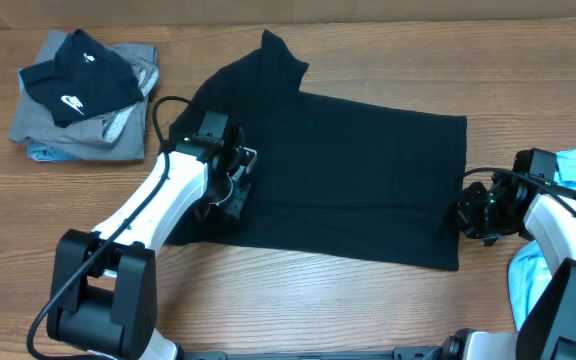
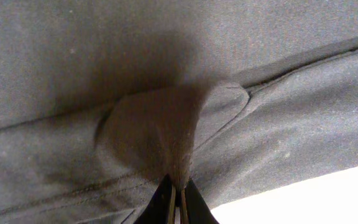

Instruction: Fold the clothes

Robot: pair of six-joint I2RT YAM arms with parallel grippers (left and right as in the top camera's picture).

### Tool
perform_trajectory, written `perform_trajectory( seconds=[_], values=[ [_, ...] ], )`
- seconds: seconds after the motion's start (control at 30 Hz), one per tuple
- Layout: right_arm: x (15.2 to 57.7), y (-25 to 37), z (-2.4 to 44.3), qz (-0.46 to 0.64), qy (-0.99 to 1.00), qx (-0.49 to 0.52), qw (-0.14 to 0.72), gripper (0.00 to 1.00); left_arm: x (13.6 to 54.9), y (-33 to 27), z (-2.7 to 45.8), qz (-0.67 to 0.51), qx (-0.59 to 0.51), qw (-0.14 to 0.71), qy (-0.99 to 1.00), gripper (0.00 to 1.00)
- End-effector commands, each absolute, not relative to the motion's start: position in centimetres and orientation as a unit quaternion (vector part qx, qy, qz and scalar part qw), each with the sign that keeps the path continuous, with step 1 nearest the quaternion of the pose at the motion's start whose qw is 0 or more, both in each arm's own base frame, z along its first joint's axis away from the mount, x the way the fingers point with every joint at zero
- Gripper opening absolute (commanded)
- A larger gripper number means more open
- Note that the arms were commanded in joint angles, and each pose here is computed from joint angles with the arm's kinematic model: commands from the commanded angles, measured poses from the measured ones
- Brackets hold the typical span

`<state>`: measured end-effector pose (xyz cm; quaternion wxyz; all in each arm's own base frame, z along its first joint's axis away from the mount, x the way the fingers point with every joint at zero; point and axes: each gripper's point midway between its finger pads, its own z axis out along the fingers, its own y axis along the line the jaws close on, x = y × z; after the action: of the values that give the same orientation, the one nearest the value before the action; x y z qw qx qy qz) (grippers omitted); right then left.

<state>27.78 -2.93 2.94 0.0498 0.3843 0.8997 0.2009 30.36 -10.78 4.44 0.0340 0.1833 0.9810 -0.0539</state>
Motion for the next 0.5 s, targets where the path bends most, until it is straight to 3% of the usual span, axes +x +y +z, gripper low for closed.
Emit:
perform_trajectory(
  seconds=[0.0,0.47],
  values=[
    [28.7,-3.8,3.7,0.19,0.9,0.386,0.07,0.04,33.0,-11.2,6.6,-0.047,0.174,0.073,0.981,0.04],
    [29.5,-4.2,3.8,0.19,0.9,0.383,0.088,0.04,37.6,-12.0,8.9,-0.043,0.173,0.166,0.97,0.04]
  ],
)
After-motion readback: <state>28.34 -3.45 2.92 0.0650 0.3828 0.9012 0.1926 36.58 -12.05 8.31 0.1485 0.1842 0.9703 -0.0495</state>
